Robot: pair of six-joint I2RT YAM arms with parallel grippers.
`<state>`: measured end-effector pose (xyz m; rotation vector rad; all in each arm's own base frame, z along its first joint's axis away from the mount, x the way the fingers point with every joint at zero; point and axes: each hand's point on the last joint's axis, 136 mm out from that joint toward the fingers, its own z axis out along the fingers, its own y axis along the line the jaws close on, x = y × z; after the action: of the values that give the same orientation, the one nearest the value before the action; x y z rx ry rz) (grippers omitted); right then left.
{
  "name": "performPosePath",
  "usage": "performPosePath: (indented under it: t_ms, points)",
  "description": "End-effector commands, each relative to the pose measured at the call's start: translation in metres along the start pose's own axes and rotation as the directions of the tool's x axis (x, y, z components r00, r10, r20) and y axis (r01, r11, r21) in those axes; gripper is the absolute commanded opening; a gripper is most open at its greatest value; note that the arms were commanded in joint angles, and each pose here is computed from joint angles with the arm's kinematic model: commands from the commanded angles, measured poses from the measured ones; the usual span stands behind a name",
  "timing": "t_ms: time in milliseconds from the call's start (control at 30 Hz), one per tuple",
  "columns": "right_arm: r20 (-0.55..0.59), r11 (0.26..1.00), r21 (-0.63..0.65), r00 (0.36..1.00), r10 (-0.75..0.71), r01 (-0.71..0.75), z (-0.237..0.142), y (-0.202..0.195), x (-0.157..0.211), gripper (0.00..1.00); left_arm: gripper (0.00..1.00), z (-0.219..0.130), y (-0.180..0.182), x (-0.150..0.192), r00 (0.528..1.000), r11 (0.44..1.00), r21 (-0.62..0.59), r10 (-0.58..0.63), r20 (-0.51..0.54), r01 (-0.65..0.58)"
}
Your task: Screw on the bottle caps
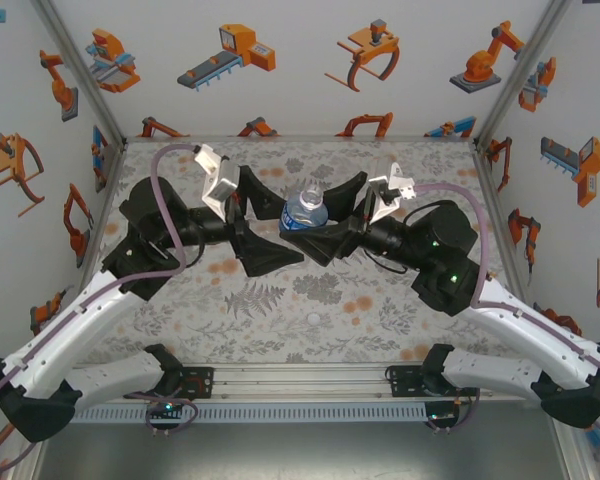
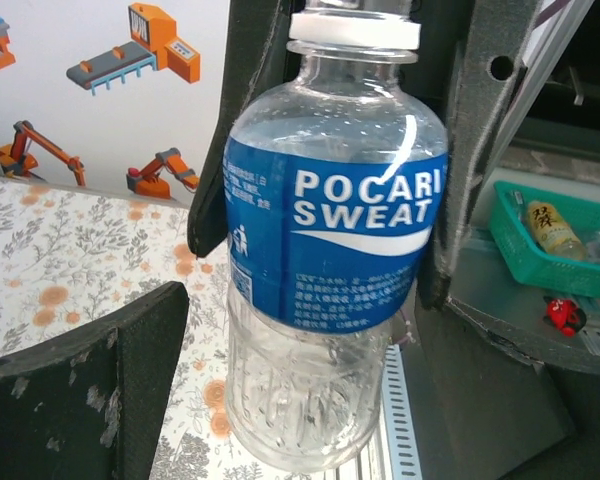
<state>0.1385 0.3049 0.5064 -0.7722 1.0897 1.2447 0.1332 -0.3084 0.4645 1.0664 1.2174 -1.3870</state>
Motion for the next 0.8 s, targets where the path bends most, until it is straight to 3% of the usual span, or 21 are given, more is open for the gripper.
performPosePath:
  t_ms: [0,600,767]
  points:
    - [0.069,0.999,-0.031,0.997,-0.023,0.025,-0.002,0.011,-0.029,0.31,0.84,0.008,-0.007,-0.003,1.0,0.998,0.065,0.012,-0.002,-0.012]
    - [0.072,1.0,0.002,0.997,-0.014,0.014,0.0,0.004,-0.029,0.26,0.65,0.022,-0.012,0.004,1.0,0.993,0.119,0.008,-0.015,-0.007]
    - [0.064,1.0,0.015,0.998,-0.017,0.016,-0.001,0.002,-0.026,0.26,0.55,0.022,-0.013,0.004,1.0,0.993,0.118,0.009,-0.015,-0.007]
